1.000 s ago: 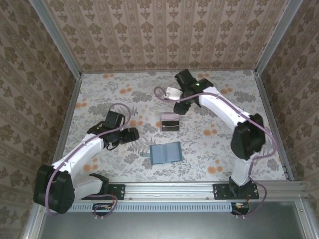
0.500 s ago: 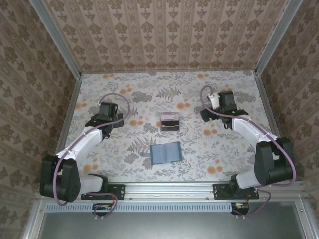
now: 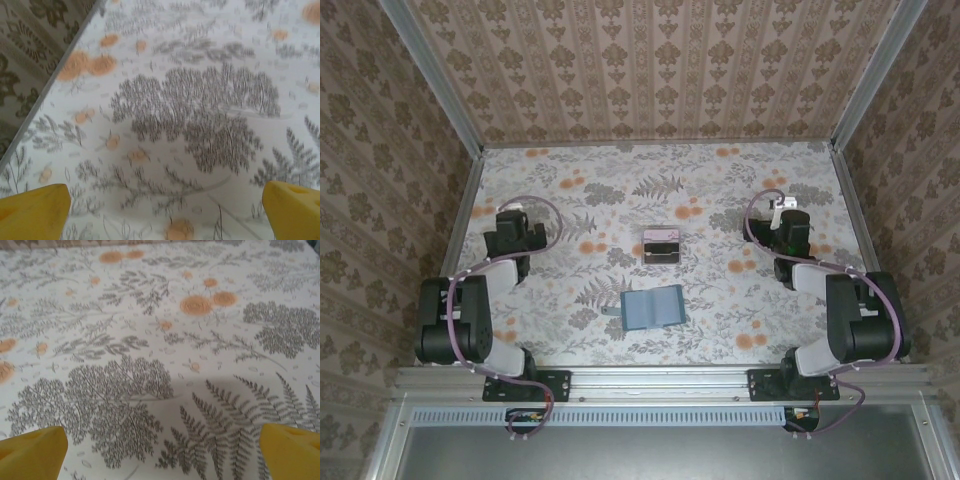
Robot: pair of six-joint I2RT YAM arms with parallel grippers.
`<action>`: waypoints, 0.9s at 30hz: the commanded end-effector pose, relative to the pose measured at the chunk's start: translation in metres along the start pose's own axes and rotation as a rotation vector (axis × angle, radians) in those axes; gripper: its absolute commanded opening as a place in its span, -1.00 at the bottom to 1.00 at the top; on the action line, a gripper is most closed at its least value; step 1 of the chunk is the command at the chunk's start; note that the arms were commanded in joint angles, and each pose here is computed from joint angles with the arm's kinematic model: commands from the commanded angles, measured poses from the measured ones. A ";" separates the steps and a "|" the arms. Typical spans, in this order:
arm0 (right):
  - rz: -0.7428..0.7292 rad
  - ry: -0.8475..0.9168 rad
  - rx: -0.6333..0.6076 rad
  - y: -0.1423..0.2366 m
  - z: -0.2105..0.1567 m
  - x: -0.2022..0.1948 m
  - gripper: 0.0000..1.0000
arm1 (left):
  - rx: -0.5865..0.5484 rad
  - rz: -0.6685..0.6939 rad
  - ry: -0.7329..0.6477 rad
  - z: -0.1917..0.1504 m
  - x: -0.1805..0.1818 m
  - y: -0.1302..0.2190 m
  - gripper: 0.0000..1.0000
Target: Take the credit cards out of the card holder
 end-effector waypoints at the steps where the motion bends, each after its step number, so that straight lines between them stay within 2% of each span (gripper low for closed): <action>1: 0.033 -0.020 -0.094 0.002 0.010 0.007 1.00 | -0.099 -0.132 0.001 0.021 -0.017 -0.005 1.00; 5: 0.041 0.007 -0.144 0.003 0.003 0.014 1.00 | -0.106 -0.181 -0.055 0.019 -0.033 -0.004 1.00; 9: 0.035 0.012 -0.127 0.003 0.002 0.013 1.00 | -0.149 -0.206 -0.055 0.016 -0.034 0.003 1.00; 15: 0.037 0.010 -0.132 0.003 0.003 0.014 1.00 | -0.260 -0.239 -0.056 0.006 -0.034 0.010 1.00; 17: 0.036 0.012 -0.131 0.003 0.003 0.014 1.00 | -0.231 -0.227 -0.047 0.004 -0.033 0.009 0.99; 27: 0.037 0.016 -0.125 0.003 0.001 0.015 1.00 | -0.246 -0.197 -0.074 0.004 -0.035 0.010 1.00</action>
Point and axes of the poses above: each hand's point on the last joint's axis, 136 mm out from that joint toward the fingers, its own y axis back along the fingers, its own x axis along the line the jaws close on, z = x × y, the point moved 1 cm from there along y, back along the fingers, and after that the axes turned 8 degrees about y, right-handed, at the moved point
